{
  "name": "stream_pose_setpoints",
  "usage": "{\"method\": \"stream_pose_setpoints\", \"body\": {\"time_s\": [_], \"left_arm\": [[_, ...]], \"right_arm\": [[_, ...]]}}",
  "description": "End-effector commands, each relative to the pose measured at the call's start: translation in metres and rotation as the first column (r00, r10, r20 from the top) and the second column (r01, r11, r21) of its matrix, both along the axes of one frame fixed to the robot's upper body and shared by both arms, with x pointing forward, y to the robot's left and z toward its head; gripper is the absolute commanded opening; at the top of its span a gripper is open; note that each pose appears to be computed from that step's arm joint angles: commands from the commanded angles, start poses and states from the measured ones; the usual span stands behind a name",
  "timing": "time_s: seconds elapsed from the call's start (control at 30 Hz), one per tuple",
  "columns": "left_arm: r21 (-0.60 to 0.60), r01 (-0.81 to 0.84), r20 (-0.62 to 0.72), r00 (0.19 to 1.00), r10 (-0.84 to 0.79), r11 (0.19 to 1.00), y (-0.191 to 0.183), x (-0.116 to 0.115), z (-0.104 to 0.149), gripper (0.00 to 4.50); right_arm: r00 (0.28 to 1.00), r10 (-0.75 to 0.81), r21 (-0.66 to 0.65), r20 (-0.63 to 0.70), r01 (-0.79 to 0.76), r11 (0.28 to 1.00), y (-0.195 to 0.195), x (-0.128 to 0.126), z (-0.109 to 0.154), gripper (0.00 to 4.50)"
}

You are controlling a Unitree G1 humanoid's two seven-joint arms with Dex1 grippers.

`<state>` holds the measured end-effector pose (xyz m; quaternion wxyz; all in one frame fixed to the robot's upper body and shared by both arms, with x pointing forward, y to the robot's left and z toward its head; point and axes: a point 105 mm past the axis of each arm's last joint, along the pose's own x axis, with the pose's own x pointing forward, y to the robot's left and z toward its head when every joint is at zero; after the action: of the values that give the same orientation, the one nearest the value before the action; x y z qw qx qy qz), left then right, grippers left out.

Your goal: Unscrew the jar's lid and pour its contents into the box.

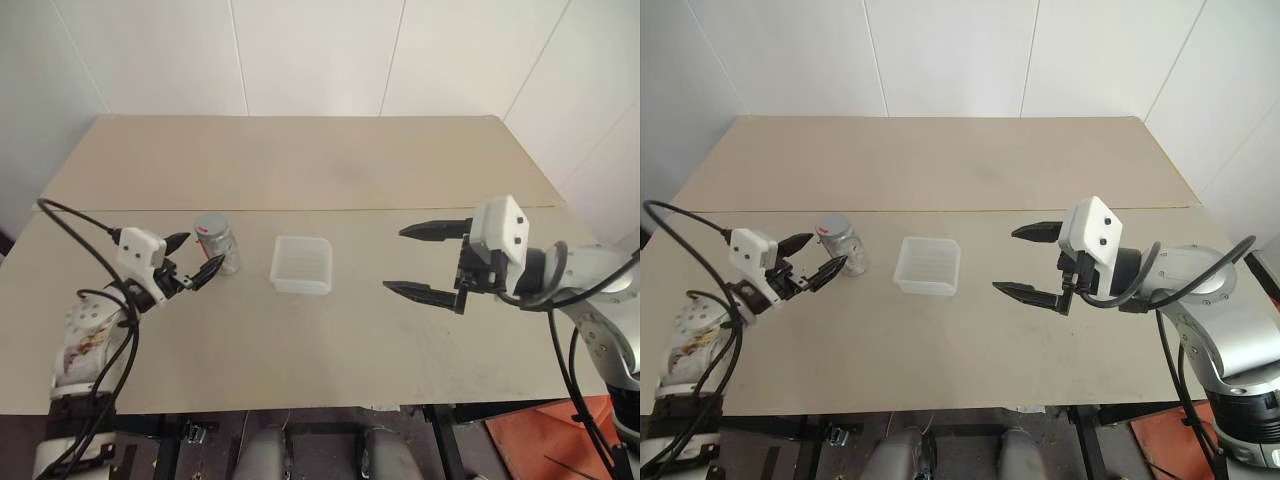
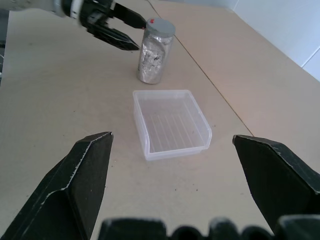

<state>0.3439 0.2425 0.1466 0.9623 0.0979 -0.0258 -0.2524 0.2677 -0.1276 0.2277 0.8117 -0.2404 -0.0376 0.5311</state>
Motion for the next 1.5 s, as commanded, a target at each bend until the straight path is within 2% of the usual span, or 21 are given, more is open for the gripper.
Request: {"method": "stream_pose_setpoints", "body": {"time_s": [0.03, 0.27, 0.4, 0.57, 0.7, 0.83, 0.97, 1.07, 1.27, 1.5], "left_arm": [[0.014, 0.03, 0.039, 0.999, -0.03, 0.999, -0.004, 0.012, 0.009, 4.48], [0.001, 0.057, 0.04, 0.998, -0.057, 0.998, -0.012, 0.032, 0.008, 4.48], [-0.017, 0.064, 0.044, 0.997, -0.064, 0.998, -0.018, 0.036, 0.004, 3.57], [-0.04, 0.052, 0.074, 0.996, -0.049, 0.998, -0.02, 0.039, 0.006, 1.95], [-0.043, 0.105, 0.101, 0.99, -0.1, 0.994, -0.029, 0.039, 0.021, 1.95], [0.014, 0.306, 0.112, 0.945, -0.306, 0.952, -0.044, 0.018, 0.055, 1.95], [0.083, 0.567, 0.039, 0.82, -0.571, 0.82, -0.067, -0.013, 0.077, 1.95], [0.08, 0.695, -0.015, 0.718, -0.696, 0.715, -0.089, -0.025, 0.083, 1.95], [0.086, 0.792, 0.0, 0.607, -0.795, 0.605, -0.119, -0.026, 0.092, 1.95], [0.09, 0.826, 0.02, 0.557, -0.83, 0.556, -0.133, -0.024, 0.096, 1.95]], "right_arm": [[0.998, 0.001, 0.017, 0.058, -0.002, 1.0, 0.0, -0.007, 0.013, 4.5], [0.998, -0.014, 0.025, 0.065, 0.013, 1.0, -0.001, -0.013, 0.014, 4.5], [0.998, -0.024, 0.031, 0.066, 0.022, 0.999, -0.003, -0.015, 0.016, 4.5], [0.997, -0.017, 0.049, 0.074, 0.013, 0.999, 0.001, -0.013, 0.019, 4.5], [0.996, 0.01, 0.074, 0.084, -0.017, 0.997, 0.012, -0.007, 0.022, 4.5], [0.993, 0.09, 0.145, 0.077, -0.101, 0.984, 0.04, 0.0, 0.029, 4.5], [0.979, 0.191, 0.212, 0.07, -0.202, 0.956, 0.073, 0.003, 0.041, 4.5], [0.966, 0.251, 0.261, 0.062, -0.258, 0.93, 0.097, 0.005, 0.054, 4.5], [0.969, 0.248, 0.296, 0.021, -0.243, 0.924, 0.122, 0.015, 0.063, 4.5], [0.974, 0.225, 0.275, -0.019, -0.211, 0.938, 0.132, 0.02, 0.057, 4.5]]}}
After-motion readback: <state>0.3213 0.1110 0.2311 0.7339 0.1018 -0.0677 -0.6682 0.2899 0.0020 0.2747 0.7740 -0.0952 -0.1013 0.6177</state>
